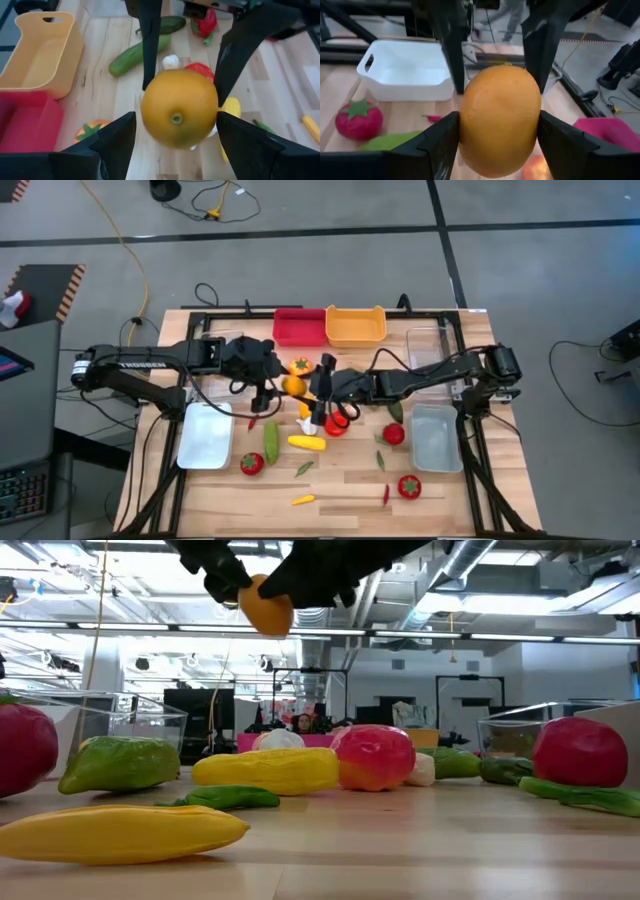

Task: Sort produce into baskets
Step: Put the yellow lemon into the left transparent bin

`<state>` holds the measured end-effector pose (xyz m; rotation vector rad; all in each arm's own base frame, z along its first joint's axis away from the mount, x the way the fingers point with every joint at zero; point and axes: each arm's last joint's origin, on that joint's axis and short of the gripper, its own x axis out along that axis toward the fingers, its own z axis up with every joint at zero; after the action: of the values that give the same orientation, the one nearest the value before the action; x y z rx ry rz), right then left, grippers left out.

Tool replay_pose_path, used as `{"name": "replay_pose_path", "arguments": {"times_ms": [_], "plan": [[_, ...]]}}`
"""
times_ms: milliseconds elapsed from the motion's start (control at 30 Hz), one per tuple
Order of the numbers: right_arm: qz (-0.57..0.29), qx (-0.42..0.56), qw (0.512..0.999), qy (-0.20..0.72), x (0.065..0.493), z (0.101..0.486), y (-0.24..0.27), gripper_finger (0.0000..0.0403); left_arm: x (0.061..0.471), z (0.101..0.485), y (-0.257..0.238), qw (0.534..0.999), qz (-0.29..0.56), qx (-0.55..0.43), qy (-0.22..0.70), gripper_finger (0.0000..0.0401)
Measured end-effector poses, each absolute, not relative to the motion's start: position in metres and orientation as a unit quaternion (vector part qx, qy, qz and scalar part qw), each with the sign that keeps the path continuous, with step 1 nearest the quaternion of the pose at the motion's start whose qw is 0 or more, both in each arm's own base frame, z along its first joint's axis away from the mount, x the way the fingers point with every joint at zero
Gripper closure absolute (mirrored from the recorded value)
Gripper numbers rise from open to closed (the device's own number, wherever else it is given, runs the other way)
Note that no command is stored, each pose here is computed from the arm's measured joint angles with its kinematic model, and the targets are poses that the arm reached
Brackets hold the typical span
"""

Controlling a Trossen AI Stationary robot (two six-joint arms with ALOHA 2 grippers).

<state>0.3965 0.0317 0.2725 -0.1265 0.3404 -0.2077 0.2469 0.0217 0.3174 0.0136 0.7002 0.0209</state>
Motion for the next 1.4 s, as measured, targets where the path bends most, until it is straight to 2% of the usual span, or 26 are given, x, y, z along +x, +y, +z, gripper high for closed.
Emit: {"name": "replay_pose_path", "arguments": {"times_ms": [300, 667, 1400], "plan": [[-0.102, -0.075, 0.980, 0.153, 0.3976, 0.2759, 0.0319, 0.0128, 0.2481, 0.3190, 0.0219, 0.943, 0.012, 0.008, 0.333, 0.0142], [-0.102, -0.074, 0.980, 0.153, 0.3976, 0.2758, 0.0316, 0.0127, 0.2480, 0.3190, 0.0221, 0.942, 0.015, 0.009, 0.334, 0.0197], [-0.100, -0.075, 0.980, 0.154, 0.3975, 0.2757, 0.0317, 0.0125, 0.2480, 0.3187, 0.0222, 0.942, 0.016, 0.008, 0.334, 0.0197]]}}
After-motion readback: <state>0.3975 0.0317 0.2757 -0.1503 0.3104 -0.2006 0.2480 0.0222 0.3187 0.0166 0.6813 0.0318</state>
